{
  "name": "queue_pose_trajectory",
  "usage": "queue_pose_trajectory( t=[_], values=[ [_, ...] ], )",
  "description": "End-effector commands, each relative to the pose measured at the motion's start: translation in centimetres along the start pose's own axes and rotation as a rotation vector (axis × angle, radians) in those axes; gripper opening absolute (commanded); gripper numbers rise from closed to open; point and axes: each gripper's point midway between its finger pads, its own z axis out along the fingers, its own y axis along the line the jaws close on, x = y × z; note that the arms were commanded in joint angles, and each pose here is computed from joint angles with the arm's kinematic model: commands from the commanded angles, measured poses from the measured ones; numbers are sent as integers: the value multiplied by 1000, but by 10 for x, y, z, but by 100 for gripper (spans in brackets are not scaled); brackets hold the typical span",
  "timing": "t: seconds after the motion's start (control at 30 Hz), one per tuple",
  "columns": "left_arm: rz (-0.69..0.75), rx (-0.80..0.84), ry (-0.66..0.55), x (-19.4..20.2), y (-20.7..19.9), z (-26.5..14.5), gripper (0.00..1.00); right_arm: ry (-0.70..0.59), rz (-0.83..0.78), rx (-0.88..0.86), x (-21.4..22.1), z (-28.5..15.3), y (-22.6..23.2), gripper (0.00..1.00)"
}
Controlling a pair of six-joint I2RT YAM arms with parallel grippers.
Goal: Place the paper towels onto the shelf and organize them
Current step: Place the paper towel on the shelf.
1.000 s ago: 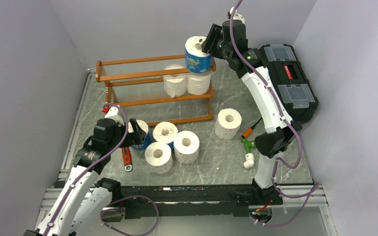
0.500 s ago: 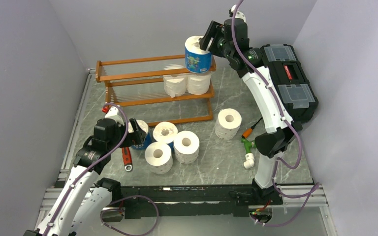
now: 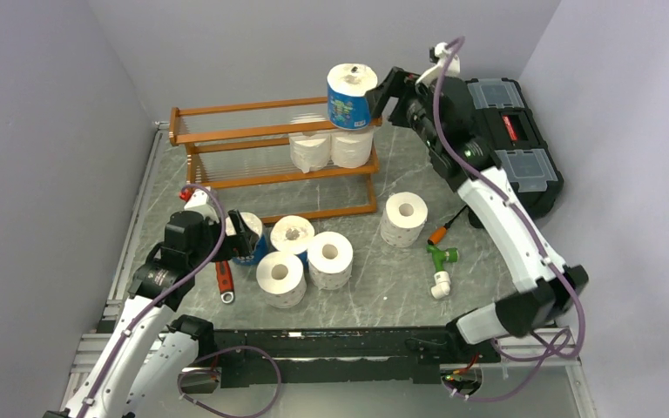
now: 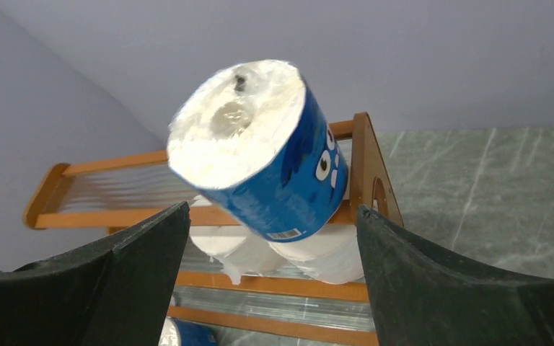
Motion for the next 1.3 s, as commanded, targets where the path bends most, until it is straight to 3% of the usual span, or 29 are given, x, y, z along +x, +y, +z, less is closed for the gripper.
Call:
queue_pose_trajectory(
  t=[0.0, 0.03, 0.07, 0.43, 1.27],
  values=[
    [-3, 18, -25, -7, -5, -1, 99, -180, -85, -190, -23, -15, 27, 90],
    [-2, 18, -23, -6, -4, 0, 99, -172, -122, -197, -20, -16, 27, 98],
    [-4, 19, -24, -6, -4, -1, 99, -152, -156, -214, -14, -17, 29, 100],
    [-4, 9, -32, -8, -3, -1, 99, -138, -299, -238, 19, 7, 19, 100],
    [-10, -8, -18, -5, 1, 2, 99, -132, -367, -113, 35, 55, 1, 98]
  ],
)
